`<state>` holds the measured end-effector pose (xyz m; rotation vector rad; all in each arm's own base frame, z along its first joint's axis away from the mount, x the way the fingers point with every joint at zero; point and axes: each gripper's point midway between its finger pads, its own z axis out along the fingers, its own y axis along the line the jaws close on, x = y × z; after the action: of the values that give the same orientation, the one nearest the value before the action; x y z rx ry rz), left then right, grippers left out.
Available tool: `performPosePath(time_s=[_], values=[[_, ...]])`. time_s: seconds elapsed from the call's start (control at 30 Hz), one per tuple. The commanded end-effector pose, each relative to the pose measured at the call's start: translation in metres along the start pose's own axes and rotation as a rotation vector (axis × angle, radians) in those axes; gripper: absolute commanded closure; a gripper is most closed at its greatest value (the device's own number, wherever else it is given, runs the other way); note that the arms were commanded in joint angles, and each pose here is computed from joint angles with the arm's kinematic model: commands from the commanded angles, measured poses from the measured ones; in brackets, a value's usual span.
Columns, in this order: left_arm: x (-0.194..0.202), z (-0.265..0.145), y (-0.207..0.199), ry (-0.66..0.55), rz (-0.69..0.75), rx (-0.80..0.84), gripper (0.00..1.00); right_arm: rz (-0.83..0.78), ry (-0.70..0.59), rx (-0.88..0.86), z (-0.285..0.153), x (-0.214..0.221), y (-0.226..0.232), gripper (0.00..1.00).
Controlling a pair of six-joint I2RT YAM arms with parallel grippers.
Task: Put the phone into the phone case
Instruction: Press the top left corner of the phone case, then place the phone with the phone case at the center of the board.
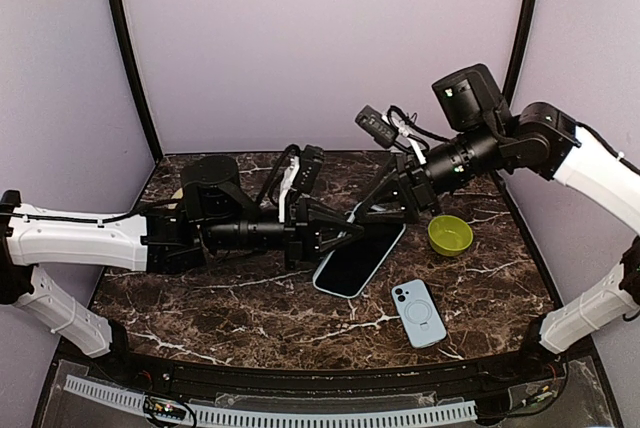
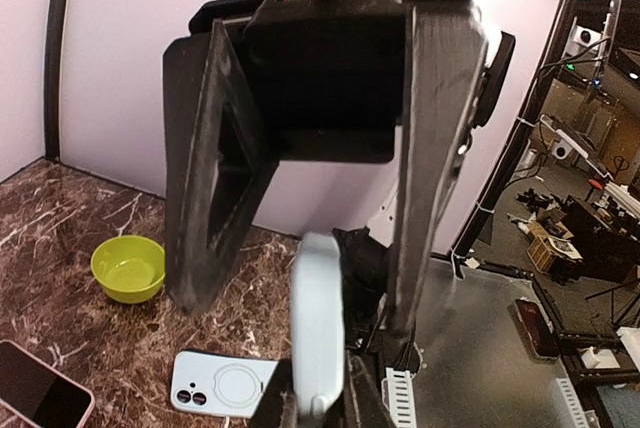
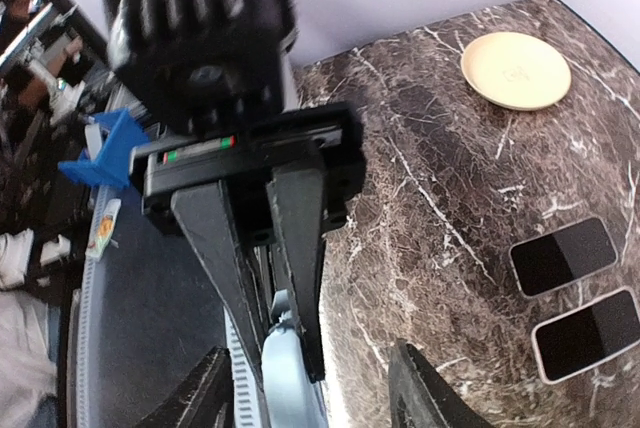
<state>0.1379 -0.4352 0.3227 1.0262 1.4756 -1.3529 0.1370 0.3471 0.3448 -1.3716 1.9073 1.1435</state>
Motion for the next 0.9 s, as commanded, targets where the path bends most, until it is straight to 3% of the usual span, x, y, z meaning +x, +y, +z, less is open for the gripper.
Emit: performPosePath(time_s=[0.0,0.1,0.23,0.43,0.73,0.87], values=[[-0.016,-0.012,0.002,-0.077,0.001,-0.045,1.00,0.002,-0.099,0.104,-0.017,-0.010,-0.015,0.38],[-0.011,-0.015,0.010,-0.078,-0.033,-0.078,1.00,0.019,-0.161,0.145,-0.030,-0.009,-0.025,0.29],[0.002,-0.025,0.038,-0.094,-0.196,-0.159,1.00,0.083,-0.199,0.227,-0.036,0.004,-0.050,0.26],[0.071,-0.049,0.116,-0.068,-0.585,-0.380,1.00,0.209,-0.123,0.255,-0.006,0.036,-0.081,0.26],[0.157,-0.062,0.148,-0.056,-0.951,-0.529,1.00,0.351,0.011,0.244,0.040,0.076,-0.112,0.30],[0.193,-0.076,0.159,-0.027,-1.050,-0.637,1.00,0.368,0.035,0.228,0.049,0.083,-0.115,0.31]])
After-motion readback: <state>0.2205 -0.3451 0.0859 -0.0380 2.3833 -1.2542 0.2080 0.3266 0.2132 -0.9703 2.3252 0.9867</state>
